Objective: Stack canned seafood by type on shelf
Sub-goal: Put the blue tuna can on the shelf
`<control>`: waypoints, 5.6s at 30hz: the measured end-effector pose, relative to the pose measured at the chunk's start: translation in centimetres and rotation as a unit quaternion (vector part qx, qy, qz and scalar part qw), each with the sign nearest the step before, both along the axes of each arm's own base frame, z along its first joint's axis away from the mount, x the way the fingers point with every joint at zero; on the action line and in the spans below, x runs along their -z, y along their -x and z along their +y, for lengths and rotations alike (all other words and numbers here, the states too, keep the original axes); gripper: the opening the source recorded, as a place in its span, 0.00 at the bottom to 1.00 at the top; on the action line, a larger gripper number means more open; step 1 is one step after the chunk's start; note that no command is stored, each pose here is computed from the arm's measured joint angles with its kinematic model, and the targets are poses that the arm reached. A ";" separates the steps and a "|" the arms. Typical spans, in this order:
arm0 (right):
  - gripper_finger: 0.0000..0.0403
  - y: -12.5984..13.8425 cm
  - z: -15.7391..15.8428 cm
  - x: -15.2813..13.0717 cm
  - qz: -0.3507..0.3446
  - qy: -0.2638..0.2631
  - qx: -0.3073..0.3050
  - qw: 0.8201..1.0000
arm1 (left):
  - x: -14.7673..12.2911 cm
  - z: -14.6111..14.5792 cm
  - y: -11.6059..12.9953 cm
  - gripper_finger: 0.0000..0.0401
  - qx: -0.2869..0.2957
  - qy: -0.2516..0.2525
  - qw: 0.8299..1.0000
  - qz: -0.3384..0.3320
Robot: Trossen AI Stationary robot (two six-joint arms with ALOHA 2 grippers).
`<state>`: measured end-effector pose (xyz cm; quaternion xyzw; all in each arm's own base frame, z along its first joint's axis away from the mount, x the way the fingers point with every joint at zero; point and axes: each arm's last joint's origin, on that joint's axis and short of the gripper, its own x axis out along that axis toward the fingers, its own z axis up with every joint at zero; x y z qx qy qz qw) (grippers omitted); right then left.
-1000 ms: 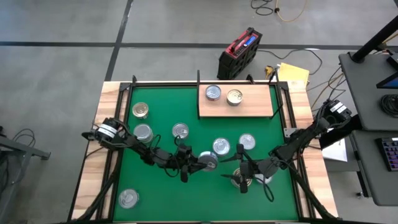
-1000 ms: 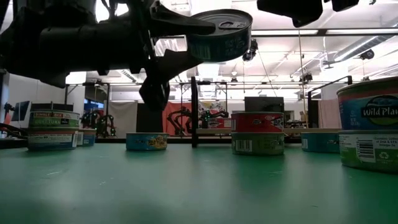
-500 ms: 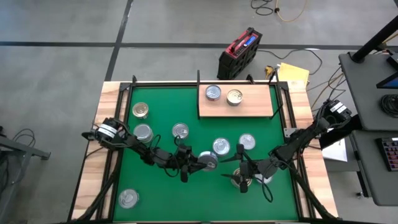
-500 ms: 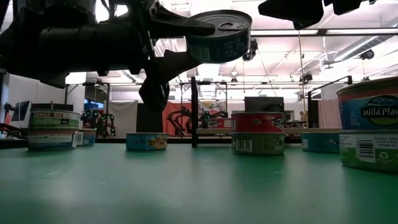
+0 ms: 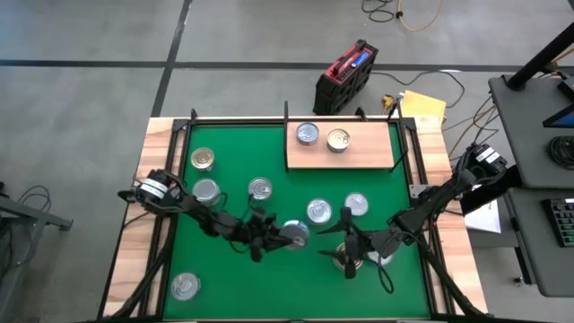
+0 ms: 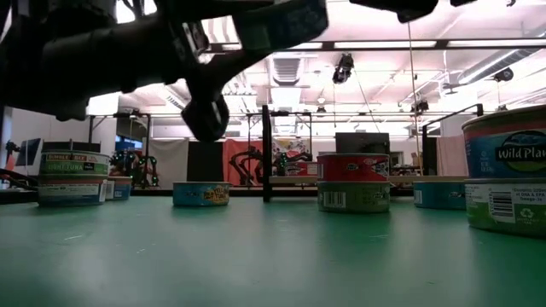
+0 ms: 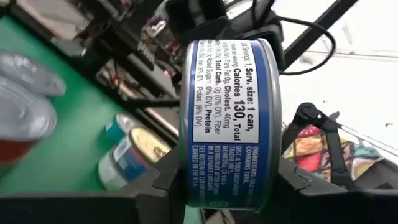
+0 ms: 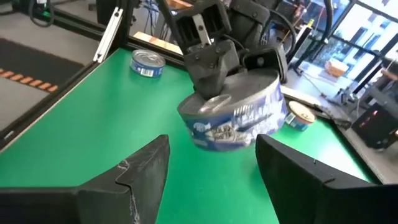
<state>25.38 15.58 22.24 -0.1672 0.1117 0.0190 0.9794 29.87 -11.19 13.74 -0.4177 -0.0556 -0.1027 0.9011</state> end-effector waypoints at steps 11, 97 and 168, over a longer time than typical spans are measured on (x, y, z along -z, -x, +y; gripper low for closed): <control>0.60 -0.8 0.8 -2.1 0.042 0.084 -0.022 0.995 | 0.0 -0.1 0.9 0.30 0.062 0.072 0.995 0.019; 0.33 6.1 -14.6 1.3 0.172 0.067 0.465 0.866 | -9.1 6.2 6.4 0.48 -0.180 -0.383 0.903 0.075; 0.33 4.2 -25.3 2.6 0.543 0.089 0.407 0.729 | -7.8 6.0 4.8 0.48 -0.198 -0.511 0.821 0.161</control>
